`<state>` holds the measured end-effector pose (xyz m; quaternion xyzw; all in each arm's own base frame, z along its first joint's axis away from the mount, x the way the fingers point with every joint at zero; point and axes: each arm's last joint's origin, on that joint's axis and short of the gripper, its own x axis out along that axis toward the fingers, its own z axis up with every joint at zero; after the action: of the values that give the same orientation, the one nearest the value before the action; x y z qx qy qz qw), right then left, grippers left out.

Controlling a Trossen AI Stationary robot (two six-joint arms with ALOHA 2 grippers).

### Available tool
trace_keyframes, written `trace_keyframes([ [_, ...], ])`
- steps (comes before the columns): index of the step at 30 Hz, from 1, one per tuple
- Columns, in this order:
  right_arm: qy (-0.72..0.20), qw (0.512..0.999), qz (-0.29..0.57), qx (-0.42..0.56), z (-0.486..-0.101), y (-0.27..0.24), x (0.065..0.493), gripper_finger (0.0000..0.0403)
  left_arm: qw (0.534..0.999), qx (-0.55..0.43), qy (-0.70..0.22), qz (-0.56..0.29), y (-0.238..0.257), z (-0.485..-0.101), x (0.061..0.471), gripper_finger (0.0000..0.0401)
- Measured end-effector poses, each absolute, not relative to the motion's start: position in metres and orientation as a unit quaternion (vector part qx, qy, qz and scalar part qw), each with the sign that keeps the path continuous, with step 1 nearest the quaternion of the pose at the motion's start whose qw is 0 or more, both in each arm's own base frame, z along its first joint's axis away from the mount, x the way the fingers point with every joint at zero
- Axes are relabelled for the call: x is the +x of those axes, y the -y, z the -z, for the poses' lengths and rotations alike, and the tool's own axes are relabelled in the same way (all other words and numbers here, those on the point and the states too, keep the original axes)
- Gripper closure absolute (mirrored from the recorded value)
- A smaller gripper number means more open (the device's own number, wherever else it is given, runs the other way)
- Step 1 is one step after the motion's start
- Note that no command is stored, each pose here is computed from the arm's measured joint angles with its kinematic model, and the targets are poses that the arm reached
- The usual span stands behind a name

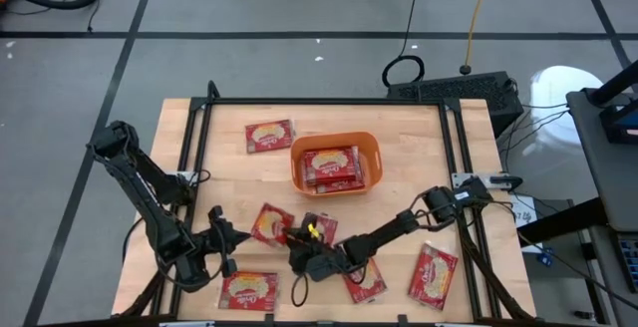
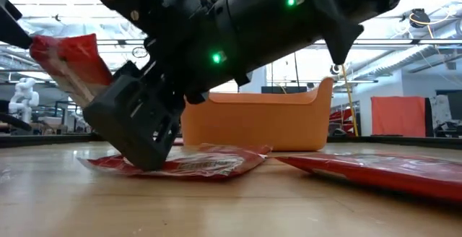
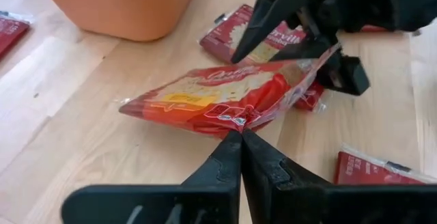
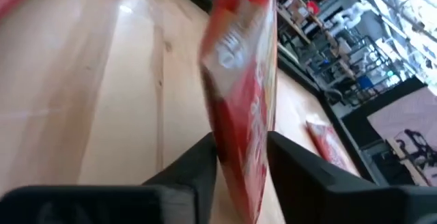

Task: Sort popcorn bags into baskets
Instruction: Put the red popcorn bag into the orange bin

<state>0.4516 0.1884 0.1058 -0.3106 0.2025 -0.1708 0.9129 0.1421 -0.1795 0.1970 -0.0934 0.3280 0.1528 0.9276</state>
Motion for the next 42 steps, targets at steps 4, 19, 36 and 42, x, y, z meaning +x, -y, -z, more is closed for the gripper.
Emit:
trace_keyframes([
  [4, -0.190, 0.914, 0.165, -0.317, -0.109, -0.192, 0.452, 0.0339, 0.925, -0.084, -0.343, -0.141, 0.180, -0.196, 0.142, 0.0384],
  [19, -0.207, 0.918, 0.138, -0.309, -0.125, -0.190, 0.448, 0.0383, 0.917, 0.035, -0.392, -0.072, 0.185, -0.212, 0.145, 0.0233],
  [36, -0.245, 0.947, 0.063, -0.200, -0.178, -0.179, 0.435, 0.0385, 0.934, 0.138, -0.326, -0.057, 0.185, -0.231, 0.207, 0.0096],
  [42, -0.251, 0.949, 0.071, -0.179, -0.176, -0.175, 0.436, 0.0385, 0.911, 0.121, -0.392, -0.039, 0.179, -0.205, 0.230, 0.0151],
])
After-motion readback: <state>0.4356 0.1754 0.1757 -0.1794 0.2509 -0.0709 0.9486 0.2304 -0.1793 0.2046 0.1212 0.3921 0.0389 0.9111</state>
